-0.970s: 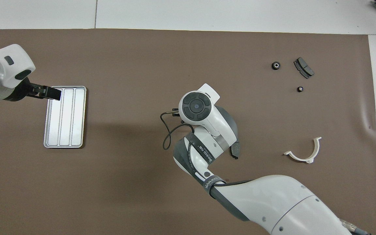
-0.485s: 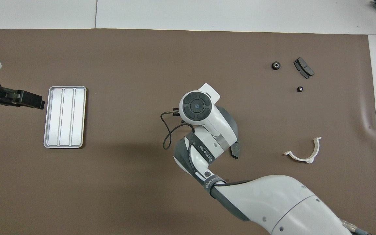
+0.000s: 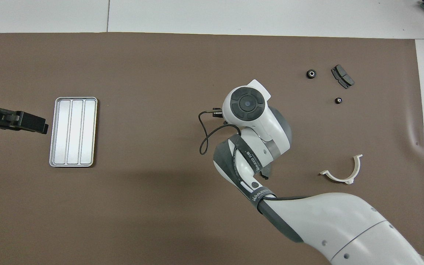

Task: Place bearing gear from tray to pile

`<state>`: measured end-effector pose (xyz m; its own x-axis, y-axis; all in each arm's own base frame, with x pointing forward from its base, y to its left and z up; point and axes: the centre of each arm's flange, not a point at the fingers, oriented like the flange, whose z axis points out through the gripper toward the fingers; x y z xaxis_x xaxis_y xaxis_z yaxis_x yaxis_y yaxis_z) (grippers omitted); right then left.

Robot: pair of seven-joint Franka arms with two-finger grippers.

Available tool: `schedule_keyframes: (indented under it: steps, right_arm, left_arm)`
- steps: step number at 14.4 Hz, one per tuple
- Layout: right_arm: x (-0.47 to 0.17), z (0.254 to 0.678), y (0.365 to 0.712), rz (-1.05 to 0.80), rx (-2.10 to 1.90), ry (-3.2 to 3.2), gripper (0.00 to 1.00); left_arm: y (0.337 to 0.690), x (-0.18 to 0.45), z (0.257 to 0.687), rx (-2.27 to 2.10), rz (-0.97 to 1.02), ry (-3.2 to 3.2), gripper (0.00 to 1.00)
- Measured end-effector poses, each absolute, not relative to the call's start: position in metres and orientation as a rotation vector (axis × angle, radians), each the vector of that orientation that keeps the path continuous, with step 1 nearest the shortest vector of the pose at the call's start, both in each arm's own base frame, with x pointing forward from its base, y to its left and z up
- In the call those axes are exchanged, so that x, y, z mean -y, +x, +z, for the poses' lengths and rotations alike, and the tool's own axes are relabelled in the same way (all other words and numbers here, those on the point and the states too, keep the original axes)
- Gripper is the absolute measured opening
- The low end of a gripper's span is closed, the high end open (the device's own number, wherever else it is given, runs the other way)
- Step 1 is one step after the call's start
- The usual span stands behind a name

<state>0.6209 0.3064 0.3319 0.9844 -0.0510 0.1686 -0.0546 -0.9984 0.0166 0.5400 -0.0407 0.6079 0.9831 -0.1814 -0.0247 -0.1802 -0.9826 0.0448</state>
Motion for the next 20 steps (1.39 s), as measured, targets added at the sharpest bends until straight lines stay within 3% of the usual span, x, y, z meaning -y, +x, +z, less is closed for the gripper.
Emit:
schedule_keyframes:
  steps: [3, 10, 15, 17, 20]
  right_arm:
    - [-0.244, 0.349, 0.641, 0.223, 0.116, 3.078, 0.33]
    - [-0.079, 0.314, 0.655, 0.015, 0.213, 3.022, 0.33]
    - [-0.037, 0.302, 0.641, -0.054, 0.284, 3.007, 0.33]
    - [-0.038, 0.298, 0.634, -0.070, 0.316, 3.001, 0.37]
    - [-0.042, 0.307, 0.631, -0.059, 0.374, 2.995, 0.64]
  left_arm:
    - [0.540, 0.040, 0.622, 0.279, 0.006, 3.088, 1.00]
    - [0.536, 0.039, 0.641, 0.280, 0.024, 3.094, 1.00]
    - [0.535, 0.041, 0.632, 0.286, -0.018, 3.096, 1.00]
    - [0.534, 0.040, 0.626, 0.285, -0.043, 3.095, 1.00]
    - [0.534, 0.037, 0.626, 0.275, -0.043, 3.098, 1.00]
